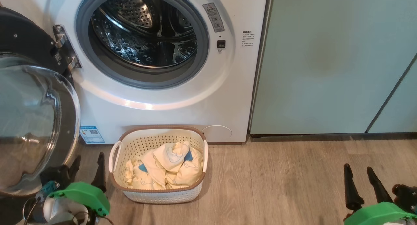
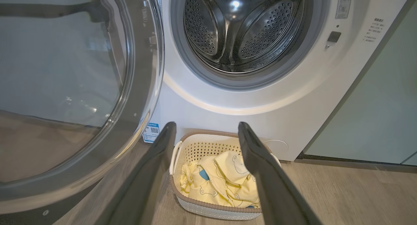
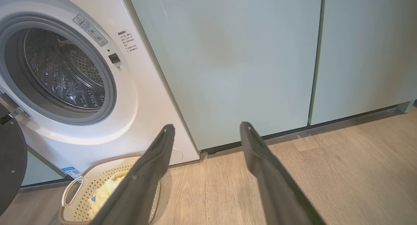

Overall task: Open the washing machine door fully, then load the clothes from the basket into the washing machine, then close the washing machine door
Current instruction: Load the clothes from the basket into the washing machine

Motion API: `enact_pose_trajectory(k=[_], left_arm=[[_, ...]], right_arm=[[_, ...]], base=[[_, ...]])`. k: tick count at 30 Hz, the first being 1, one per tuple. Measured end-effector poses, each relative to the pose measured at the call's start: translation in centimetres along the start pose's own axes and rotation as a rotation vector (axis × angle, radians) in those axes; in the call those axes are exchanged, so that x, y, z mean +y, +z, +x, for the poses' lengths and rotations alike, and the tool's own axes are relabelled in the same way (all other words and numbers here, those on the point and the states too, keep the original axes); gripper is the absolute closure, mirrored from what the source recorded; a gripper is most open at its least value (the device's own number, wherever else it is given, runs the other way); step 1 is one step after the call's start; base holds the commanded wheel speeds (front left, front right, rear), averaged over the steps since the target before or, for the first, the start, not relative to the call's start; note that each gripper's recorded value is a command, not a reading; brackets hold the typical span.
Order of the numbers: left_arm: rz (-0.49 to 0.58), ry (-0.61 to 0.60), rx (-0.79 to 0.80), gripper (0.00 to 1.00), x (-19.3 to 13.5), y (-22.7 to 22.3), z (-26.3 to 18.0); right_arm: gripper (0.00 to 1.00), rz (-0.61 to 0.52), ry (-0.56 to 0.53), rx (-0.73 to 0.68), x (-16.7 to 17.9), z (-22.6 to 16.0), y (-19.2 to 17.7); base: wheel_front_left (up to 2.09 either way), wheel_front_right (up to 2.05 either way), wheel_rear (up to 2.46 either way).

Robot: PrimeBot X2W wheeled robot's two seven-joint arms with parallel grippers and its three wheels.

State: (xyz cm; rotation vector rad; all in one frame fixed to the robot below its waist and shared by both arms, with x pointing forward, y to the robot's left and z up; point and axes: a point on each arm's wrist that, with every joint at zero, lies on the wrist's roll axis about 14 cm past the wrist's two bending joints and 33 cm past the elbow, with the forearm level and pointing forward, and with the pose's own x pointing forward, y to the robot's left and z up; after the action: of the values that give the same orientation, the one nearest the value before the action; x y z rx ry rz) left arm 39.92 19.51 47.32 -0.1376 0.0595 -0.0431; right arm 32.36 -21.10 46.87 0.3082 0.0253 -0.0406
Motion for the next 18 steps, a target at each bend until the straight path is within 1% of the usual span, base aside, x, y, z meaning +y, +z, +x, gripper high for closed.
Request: enact_pose_trajectory(k=[5,9,13,18], left_arm=[[-0.002,-0.009,0.002,0.00,-0.18,-0.09,0.06],[-0.004,-0.012,0.001,0.00,-0.33,-0.03,0.22],[-0.006,-0.021,0.002,0.00,-0.48,-0.09,0.30],[-0.014,-0.029,0.004,0.00,-0.90,-0.22,0.37]], right_arm=[[0.00,0.000,0.000,0.004,-0.01,0.02,-0.13],[0.00,0.000,-0.001,0.007,-0.03,0.02,-0.22],[0.00,0.000,-0.002,0.010,-0.05,0.00,-0.31],[0.00,0.000,-0.006,0.014,-0.16,-0.03,-0.43]], base=[[0.16,-0.08,-0.08],[0.80,-0.55,-0.25],[1.43,-1.02,-0.40],[2.10,-1.60,-0.50]])
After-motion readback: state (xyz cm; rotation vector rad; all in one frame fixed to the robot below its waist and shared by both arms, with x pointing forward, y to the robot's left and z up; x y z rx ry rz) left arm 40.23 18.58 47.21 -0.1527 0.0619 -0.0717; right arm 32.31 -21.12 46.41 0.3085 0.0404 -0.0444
